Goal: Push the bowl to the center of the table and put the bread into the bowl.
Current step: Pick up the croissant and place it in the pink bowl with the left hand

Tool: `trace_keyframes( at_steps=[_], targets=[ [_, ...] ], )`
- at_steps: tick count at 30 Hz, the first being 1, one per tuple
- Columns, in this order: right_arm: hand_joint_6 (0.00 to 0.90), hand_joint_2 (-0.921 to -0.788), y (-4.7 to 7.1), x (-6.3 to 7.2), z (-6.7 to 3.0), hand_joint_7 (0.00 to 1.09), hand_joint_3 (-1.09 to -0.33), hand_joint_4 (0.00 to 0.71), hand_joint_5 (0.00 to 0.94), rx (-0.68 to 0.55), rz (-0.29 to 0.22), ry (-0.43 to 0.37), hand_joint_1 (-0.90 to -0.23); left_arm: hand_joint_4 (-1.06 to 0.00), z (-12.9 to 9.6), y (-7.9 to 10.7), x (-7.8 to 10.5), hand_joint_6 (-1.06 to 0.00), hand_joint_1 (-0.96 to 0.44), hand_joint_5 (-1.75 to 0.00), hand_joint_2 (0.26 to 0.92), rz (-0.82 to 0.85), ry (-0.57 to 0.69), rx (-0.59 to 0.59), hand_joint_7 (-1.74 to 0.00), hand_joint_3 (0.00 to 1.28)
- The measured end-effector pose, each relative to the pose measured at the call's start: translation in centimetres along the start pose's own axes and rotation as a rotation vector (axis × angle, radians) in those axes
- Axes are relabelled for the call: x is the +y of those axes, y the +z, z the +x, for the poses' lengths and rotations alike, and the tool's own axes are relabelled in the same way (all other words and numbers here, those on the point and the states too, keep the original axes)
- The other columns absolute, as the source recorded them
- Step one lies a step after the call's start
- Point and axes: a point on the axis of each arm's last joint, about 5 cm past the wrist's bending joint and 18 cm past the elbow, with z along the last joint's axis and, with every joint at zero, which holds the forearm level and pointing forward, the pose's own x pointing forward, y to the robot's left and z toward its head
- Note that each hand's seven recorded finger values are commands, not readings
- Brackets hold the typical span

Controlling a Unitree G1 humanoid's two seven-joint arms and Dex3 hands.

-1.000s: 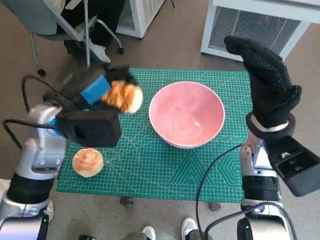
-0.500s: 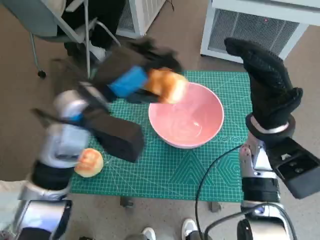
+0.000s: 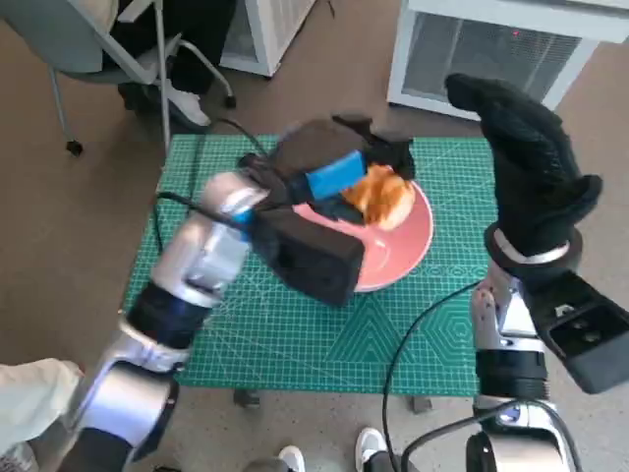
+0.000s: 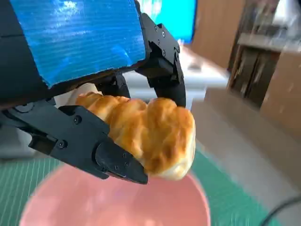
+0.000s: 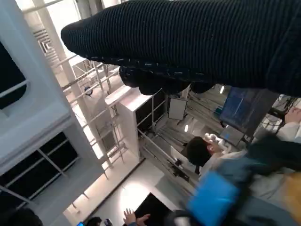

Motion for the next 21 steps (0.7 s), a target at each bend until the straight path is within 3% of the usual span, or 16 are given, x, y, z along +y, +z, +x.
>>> trace_keyframes(
  at_steps=[2,8,15,21],
  targets=[
    [-0.001,-0.921,0.0,0.0,-0.16,0.64,-0.832,0.199,0.076,0.004,0.001,-0.002,-0.603,-0.05,0.2,-0.2,-0.4,-0.24,-0.15,-0.05,0.827,0.013,-0.076,0.028,-0.06,0.01],
    [-0.001,-0.921,0.1,-0.1,-0.13,0.64,-0.813,0.19,0.092,0.001,0.002,-0.003,-0.605,-0.01,0.2,-0.6,-0.8,-0.22,-0.23,-0.01,0.81,0.015,-0.191,0.054,-0.01,0.0],
    [-0.001,-0.921,0.2,0.0,-0.07,0.64,-0.807,0.179,0.11,-0.002,0.002,-0.002,-0.598,0.0,-0.4,-0.7,0.0,-0.2,-0.24,0.0,0.802,0.013,-0.142,0.036,0.0,0.0],
    [-0.001,-0.921,0.3,0.1,-0.09,0.64,-0.805,0.171,0.128,-0.002,0.004,-0.01,-0.61,0.0,-2.6,-1.0,1.3,-0.18,-0.23,0.0,0.788,0.005,-0.029,-0.021,0.0,0.0]
  ],
)
